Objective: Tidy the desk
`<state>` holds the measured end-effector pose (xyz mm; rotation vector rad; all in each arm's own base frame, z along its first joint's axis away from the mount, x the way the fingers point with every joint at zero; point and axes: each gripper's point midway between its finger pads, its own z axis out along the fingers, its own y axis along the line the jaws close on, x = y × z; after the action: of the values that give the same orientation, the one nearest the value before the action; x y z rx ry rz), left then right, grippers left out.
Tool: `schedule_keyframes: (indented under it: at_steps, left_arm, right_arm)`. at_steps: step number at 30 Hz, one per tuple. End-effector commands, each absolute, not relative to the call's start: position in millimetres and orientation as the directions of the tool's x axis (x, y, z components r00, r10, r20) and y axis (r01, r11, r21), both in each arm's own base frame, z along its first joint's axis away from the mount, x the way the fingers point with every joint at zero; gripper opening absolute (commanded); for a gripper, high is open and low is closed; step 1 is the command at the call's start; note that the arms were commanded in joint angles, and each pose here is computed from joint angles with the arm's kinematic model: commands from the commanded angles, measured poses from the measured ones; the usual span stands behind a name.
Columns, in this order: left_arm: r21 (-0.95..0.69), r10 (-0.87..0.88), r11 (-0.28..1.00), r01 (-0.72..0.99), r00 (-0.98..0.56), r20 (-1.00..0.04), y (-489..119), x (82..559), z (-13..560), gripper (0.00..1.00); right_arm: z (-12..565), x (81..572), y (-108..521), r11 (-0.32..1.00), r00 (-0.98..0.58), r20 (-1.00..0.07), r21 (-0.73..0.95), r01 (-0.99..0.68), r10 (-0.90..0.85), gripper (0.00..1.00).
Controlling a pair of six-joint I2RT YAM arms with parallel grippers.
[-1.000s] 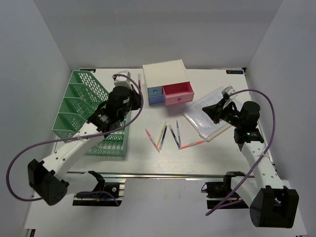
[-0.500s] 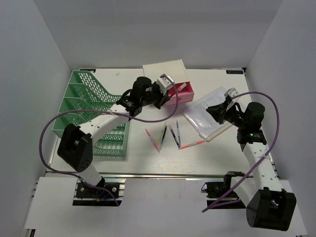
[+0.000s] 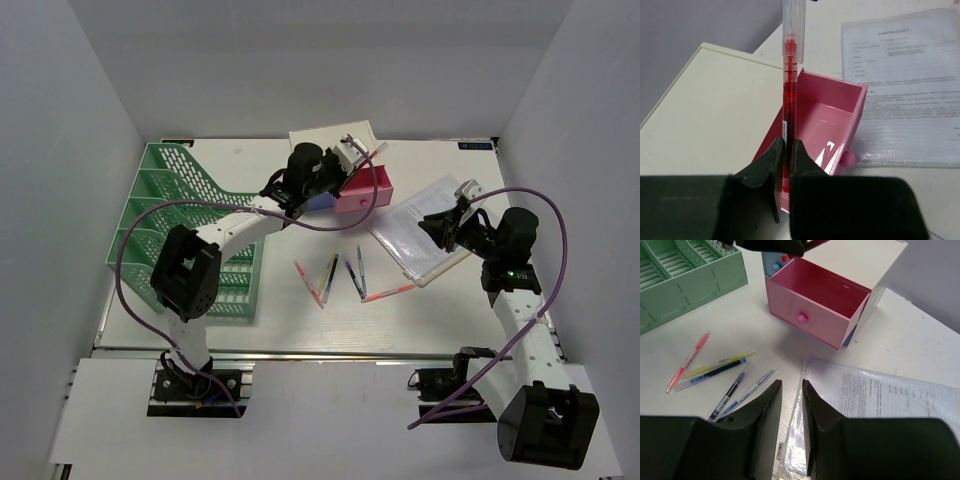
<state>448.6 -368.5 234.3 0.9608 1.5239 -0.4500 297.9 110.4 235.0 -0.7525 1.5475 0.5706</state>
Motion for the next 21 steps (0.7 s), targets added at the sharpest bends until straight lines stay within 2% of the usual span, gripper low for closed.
schedule_keyframes:
  at_steps: [1, 7, 9, 13, 21]
  left_arm:
    - [0.292, 0.3, 0.628, 0.722, 0.122, -0.946, -366, 466, 255, 0.0]
    - [0.296, 0.324, 0.654, 0.696, 0.095, -0.941, -365, 477, 238, 0.06]
    - [0.297, 0.33, 0.658, 0.692, 0.09, -0.94, -363, 477, 235, 0.14]
    - [0.298, 0.338, 0.677, 0.673, 0.076, -0.938, -357, 477, 235, 0.24]
    - [0.3, 0.314, 0.689, 0.66, 0.1, -0.944, -356, 472, 258, 0.33]
  right_arm:
    - [244, 296, 110, 0.655, 0.022, -0.989, -0.114, -0.747, -0.148, 0.3]
    - [244, 297, 108, 0.659, 0.023, -0.988, -0.117, -0.743, -0.149, 0.32]
    - [243, 297, 108, 0.66, 0.023, -0.988, -0.118, -0.742, -0.151, 0.34]
    - [243, 297, 107, 0.662, 0.025, -0.988, -0.12, -0.739, -0.151, 0.36]
    - [242, 298, 103, 0.673, 0.023, -0.988, -0.119, -0.73, -0.15, 0.39]
